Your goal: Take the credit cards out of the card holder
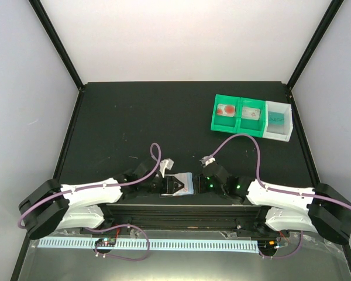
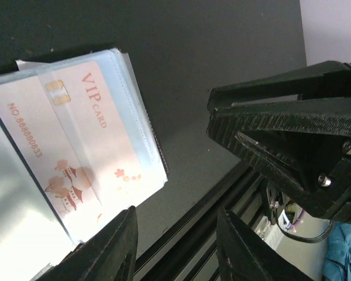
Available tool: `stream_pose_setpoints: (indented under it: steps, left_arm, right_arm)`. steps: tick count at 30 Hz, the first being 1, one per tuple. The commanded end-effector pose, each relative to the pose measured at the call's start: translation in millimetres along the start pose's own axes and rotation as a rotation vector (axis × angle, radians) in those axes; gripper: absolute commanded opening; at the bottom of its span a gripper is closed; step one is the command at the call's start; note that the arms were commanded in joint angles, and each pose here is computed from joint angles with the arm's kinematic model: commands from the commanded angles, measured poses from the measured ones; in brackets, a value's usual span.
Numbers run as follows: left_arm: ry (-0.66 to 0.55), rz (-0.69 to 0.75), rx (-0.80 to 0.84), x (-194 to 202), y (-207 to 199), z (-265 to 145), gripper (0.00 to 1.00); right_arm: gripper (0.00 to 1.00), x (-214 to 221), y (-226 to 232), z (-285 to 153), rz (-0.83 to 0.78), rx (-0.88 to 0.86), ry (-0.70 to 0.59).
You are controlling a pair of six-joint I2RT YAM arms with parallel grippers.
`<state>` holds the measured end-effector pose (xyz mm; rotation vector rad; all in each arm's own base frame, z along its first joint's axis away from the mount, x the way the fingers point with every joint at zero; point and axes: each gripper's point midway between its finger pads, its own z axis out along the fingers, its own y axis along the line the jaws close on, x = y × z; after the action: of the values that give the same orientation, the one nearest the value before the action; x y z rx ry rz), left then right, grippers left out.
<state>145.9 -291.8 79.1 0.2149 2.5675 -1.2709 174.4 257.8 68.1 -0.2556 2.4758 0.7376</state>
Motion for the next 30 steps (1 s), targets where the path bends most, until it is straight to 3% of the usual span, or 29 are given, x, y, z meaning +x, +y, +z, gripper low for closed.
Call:
stream_pose_setpoints:
  steps: [1, 6, 10, 30]
  left_arm:
    - [-0.080, 0.020, -0.045, -19, -1, -10, 0.41]
    - [-0.107, -0.035, -0.109, -22, 27, -17, 0.45]
    - [-0.112, -0.051, -0.093, -22, 35, -18, 0.49]
    - [-0.081, -0.089, -0.116, -26, 54, 0, 0.48]
  right_arm:
    - [0.25, -7, 10, -4, -0.010, -0.040, -0.024]
    - [0.22, -9, 22, 0, -0.024, -0.075, -0.007]
    - [0.13, -9, 33, 6, -0.028, -0.114, 0.016]
    - [0.14, 2, 22, 43, -0.046, -0.002, 0.099]
